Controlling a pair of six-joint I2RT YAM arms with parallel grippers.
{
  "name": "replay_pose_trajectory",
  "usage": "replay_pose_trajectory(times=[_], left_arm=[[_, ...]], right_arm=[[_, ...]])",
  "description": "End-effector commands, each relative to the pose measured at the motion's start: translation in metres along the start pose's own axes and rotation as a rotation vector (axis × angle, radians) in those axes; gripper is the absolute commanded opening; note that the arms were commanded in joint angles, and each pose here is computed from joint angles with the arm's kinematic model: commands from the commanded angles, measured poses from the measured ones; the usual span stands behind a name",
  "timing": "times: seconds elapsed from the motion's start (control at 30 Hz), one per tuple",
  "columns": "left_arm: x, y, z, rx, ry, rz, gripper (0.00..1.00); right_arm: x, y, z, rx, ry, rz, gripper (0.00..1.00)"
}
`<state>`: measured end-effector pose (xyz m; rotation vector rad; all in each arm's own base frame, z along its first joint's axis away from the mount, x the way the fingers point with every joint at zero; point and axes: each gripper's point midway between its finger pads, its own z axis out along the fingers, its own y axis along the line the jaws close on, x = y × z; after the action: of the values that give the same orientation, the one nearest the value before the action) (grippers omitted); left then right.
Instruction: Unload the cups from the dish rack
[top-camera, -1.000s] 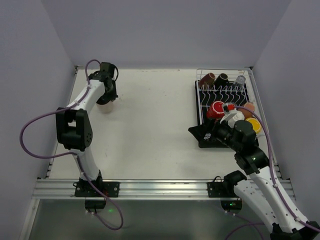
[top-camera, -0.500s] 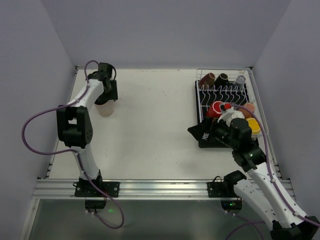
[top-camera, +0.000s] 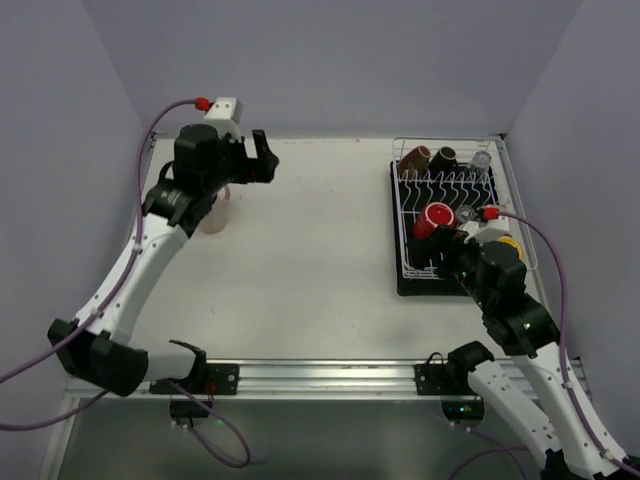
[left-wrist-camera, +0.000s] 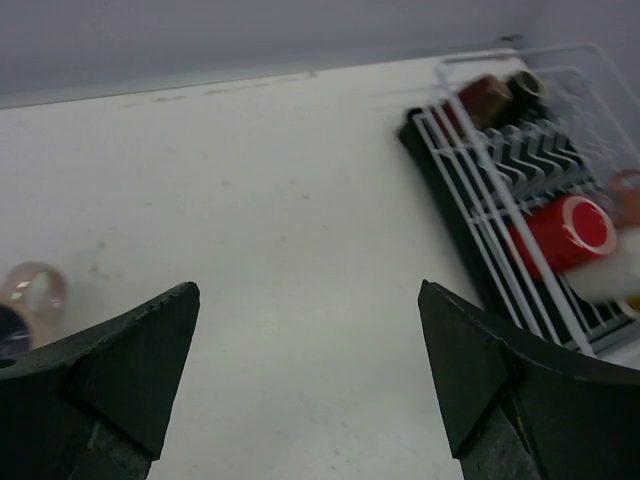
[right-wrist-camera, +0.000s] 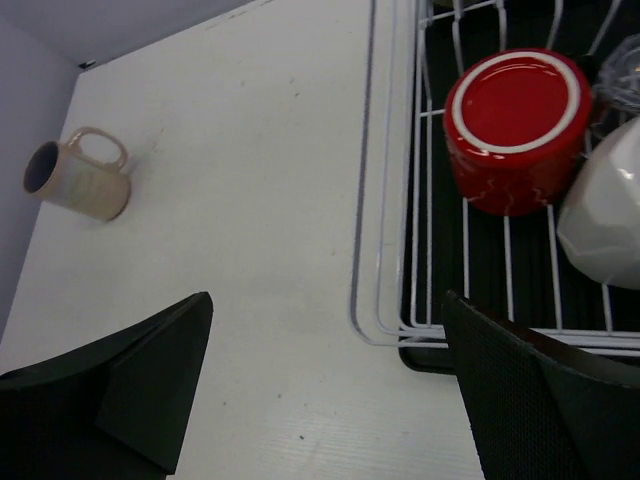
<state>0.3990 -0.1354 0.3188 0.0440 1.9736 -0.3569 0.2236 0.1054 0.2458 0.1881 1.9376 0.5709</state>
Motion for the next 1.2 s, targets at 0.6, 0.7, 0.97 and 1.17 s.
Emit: replay_pose_trajectory(times=[0.6,0.7,0.97,1.17], left_arm=[[0.131,-0.119,-0.161,0.737,-0.088,0.169,1.00],[0.136,-0.117,-0.161,0.714,-0.096,0.187,1.00],[0.142,-0.116,-0.165,0.692,-0.099,0.219,1.00],[0.143,-0.117,-0.166,0.692,-0.095,0.224,1.00]], right_arm=[[-0.060,-0.130,0.009,0.647,-0.004,-0.051,0.93],[-0.055,-0.139,0.015,0.657,0.044,-0.053,0.94],[-0.043,-0.146,0.039,0.594,0.145,-0.058,0.91],[-0.042,-0.156,0.043,0.638,0.162,-0.064,0.88]])
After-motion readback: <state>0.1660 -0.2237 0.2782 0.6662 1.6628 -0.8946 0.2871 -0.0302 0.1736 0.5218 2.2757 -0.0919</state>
